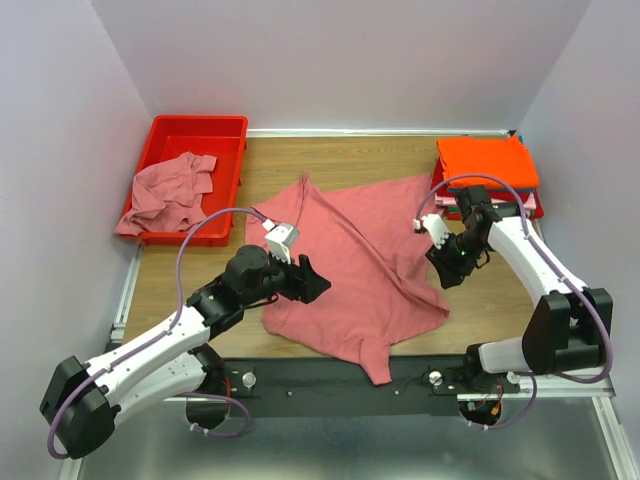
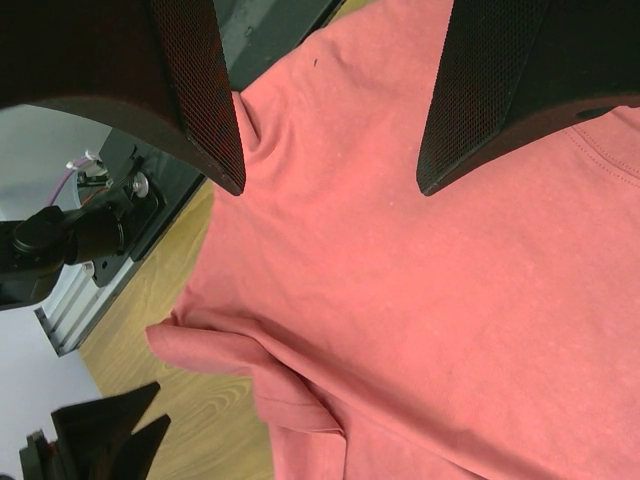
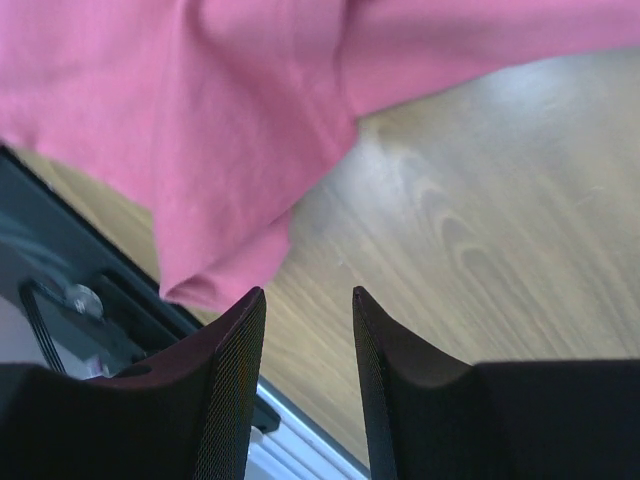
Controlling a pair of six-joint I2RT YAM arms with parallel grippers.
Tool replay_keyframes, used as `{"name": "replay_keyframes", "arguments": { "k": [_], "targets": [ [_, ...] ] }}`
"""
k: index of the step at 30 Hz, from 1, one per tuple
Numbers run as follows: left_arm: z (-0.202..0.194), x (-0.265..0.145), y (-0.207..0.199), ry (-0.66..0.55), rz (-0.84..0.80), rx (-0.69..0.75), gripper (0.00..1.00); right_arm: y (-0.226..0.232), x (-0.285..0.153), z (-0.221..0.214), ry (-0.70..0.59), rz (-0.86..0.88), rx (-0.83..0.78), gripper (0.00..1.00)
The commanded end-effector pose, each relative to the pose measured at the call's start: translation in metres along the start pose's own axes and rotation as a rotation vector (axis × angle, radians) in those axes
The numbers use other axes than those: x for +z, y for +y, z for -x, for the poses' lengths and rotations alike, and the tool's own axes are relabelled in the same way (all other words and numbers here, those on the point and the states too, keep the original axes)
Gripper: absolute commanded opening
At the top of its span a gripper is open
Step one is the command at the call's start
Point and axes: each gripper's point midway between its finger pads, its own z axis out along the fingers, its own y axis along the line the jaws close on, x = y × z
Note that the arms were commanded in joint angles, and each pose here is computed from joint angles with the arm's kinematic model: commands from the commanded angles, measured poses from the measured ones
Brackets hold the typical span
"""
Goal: Fold and stack the t-shirts
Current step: Flatten the tshirt out
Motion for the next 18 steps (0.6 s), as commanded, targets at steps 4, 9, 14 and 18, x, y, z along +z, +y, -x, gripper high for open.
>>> {"name": "replay_keyframes", "arguments": {
  "k": [4, 9, 14, 18],
  "targets": [
    [0.016, 0.002, -0.009, -0.036, -0.019, 0.028, 0.77, 0.025, 0.017, -0.028, 0.068, 0.146, -0.067, 0.47],
    [0.016, 0.003, -0.008, -0.032, -0.017, 0.027, 0.77, 0.041, 0.021, -0.011, 0.003, 0.239, -0.040, 0.47],
    [0.015, 0.005, -0.009, -0.029, -0.025, 0.023, 0.77, 0.053, 0.030, 0.010, -0.018, 0.240, -0.068, 0.47],
    [0.016, 0.004, -0.010, -0.032, -0.029, 0.021, 0.77, 0.059, 0.036, 0.033, -0.048, 0.228, -0.091, 0.43]
  ]
}}
